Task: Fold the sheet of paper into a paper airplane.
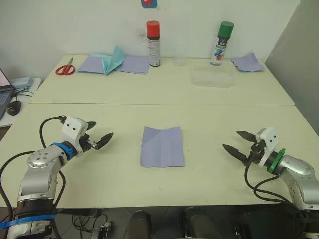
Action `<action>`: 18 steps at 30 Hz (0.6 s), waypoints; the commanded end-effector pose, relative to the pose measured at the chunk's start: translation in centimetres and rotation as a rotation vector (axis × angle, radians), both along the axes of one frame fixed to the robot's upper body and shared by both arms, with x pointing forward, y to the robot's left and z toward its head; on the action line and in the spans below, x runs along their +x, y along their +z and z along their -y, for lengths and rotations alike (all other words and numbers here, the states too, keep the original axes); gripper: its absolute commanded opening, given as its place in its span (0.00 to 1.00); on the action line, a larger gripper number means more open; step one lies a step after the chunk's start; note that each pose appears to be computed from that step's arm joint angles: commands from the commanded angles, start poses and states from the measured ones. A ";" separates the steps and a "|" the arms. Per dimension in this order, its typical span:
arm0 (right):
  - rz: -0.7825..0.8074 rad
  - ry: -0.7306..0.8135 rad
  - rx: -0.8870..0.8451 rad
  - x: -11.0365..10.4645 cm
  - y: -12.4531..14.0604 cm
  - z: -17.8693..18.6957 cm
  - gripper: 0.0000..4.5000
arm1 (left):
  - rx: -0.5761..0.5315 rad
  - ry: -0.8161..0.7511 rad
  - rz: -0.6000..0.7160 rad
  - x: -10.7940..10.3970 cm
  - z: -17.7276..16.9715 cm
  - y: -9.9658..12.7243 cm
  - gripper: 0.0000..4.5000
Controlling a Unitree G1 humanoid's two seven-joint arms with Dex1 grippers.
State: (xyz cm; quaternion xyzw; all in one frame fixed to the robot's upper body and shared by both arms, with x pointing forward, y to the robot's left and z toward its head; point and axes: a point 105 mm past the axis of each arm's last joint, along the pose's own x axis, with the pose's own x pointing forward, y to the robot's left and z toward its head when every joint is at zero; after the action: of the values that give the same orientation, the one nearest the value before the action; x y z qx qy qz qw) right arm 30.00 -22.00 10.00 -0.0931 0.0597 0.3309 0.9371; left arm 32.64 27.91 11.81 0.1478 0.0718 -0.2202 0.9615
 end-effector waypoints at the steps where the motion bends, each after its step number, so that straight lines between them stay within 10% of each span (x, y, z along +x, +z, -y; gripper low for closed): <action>1: 0.042 0.024 -0.017 0.2 1.3 -0.4 1.00 | 0.020 0.014 0.041 0.1 -0.4 0.9 1.00; 18: 0.054 0.023 -0.027 0.5 2.5 -1.4 1.00 | -0.074 0.015 0.031 -1.1 -0.2 1.5 1.00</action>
State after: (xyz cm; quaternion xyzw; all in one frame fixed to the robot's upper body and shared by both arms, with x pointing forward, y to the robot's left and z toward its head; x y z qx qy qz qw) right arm 30.38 -20.79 11.11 -0.0980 0.0575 0.3358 0.9350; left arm 31.71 27.97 11.80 0.1089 0.0749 -0.2185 0.9668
